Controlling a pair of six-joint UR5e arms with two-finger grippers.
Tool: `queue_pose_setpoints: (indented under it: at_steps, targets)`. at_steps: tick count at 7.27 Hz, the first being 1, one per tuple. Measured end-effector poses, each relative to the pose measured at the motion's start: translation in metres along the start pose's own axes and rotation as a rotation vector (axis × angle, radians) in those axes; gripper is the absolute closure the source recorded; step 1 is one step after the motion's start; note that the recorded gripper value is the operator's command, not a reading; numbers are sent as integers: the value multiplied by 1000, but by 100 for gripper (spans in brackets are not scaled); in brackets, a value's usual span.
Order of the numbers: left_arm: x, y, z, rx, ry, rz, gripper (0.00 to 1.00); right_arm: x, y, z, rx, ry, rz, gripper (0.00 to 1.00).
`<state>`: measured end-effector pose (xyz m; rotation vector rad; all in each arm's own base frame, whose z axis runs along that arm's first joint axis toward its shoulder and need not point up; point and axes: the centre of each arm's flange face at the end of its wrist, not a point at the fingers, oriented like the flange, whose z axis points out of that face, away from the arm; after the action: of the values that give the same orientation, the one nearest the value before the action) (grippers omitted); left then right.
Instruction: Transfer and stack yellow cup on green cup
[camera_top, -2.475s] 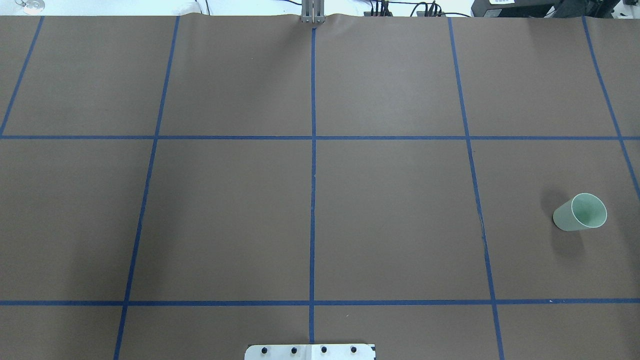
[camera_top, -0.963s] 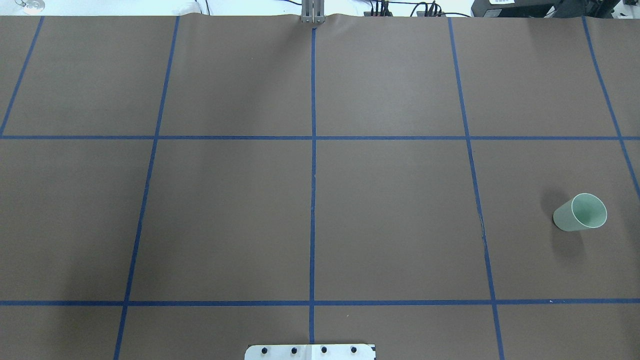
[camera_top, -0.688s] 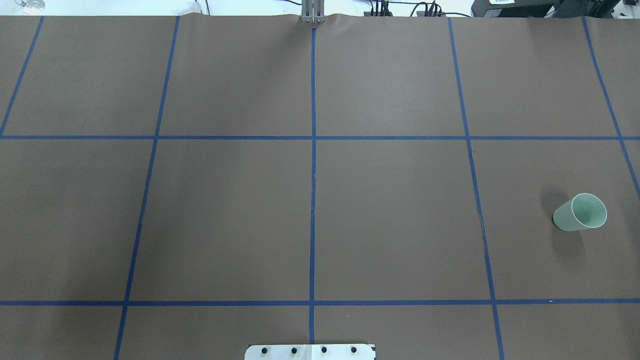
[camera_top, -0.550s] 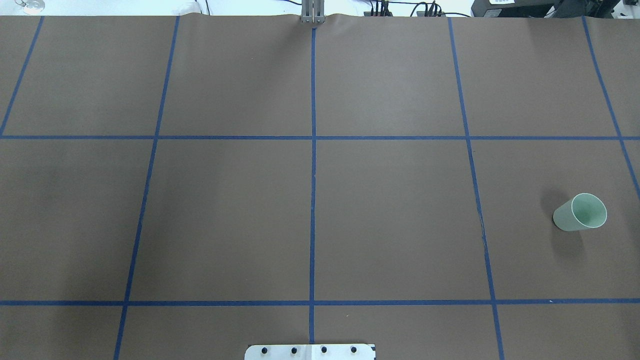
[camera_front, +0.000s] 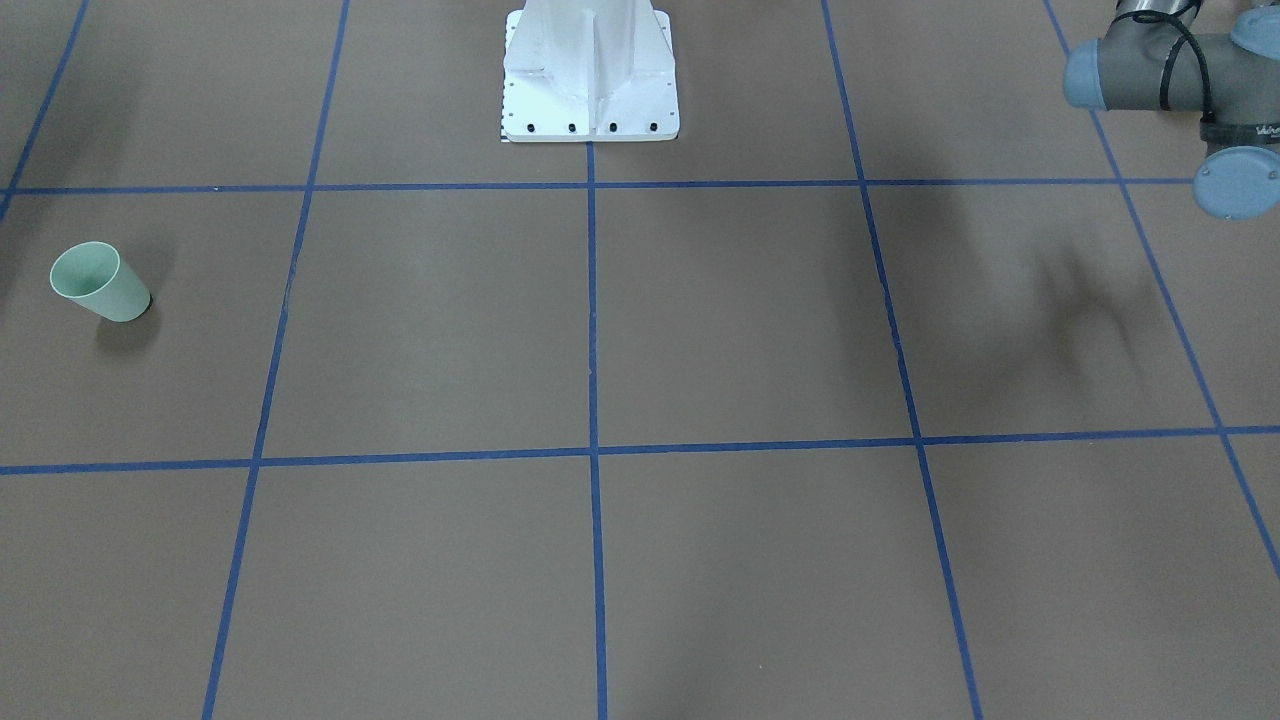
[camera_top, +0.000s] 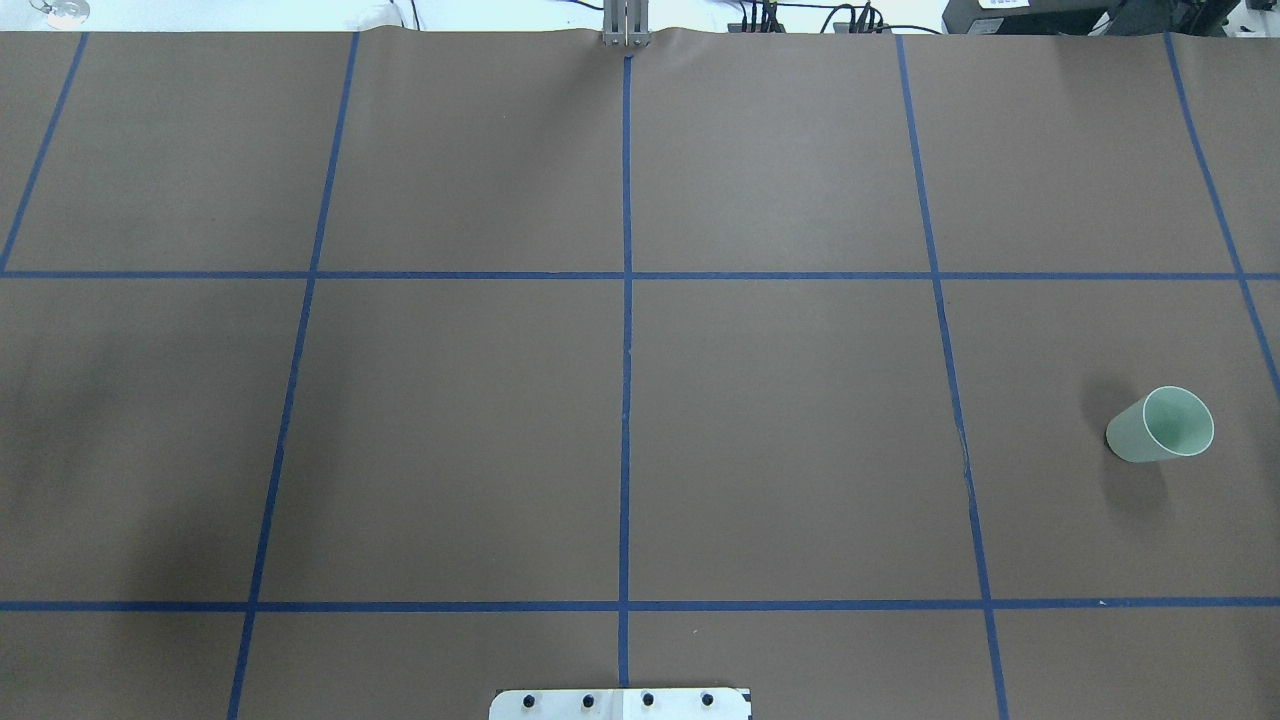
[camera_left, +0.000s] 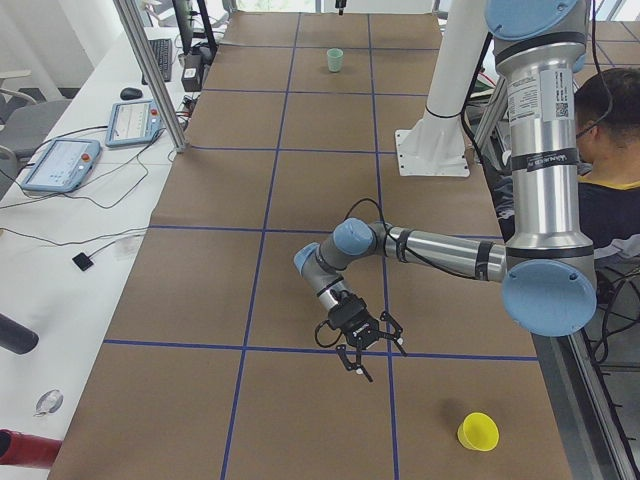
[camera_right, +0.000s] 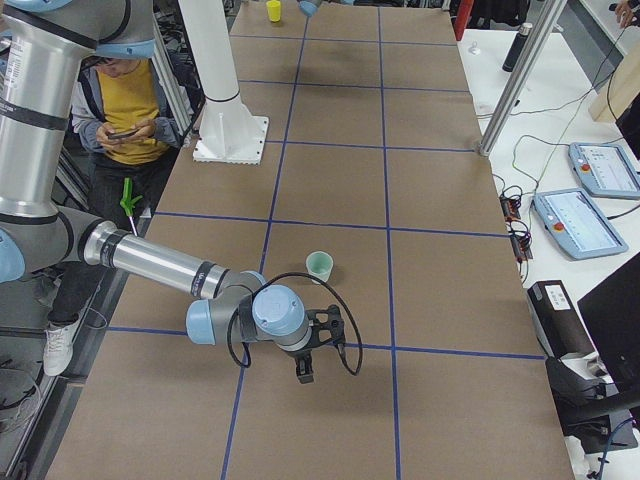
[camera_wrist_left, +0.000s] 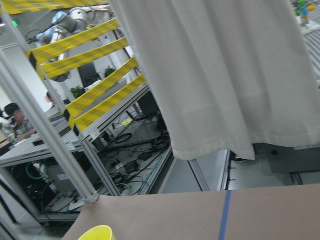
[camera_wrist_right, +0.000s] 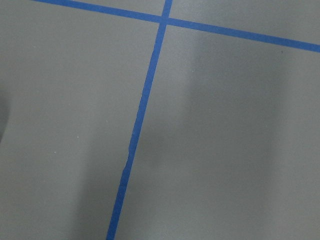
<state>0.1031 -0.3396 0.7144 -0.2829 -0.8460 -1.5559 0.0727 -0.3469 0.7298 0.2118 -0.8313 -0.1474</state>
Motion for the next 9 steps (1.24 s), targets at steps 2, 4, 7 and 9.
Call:
queue_pose_setpoints:
  at_steps: [2,4,7,9]
  targets:
    - [13,22,33,-23,-88,-103,0,0,1,0,-1,0,1,0]
    - [42,39,91,-8,-132,-170,0,0,0,0,1,-3,0,0]
    - [47,41,150,-10,-221,-238,0,0,0,0,2,-6,-2,0]
    - [38,53,160,-36,-289,-258,0,-1,0,0,3,-6,-2,0]
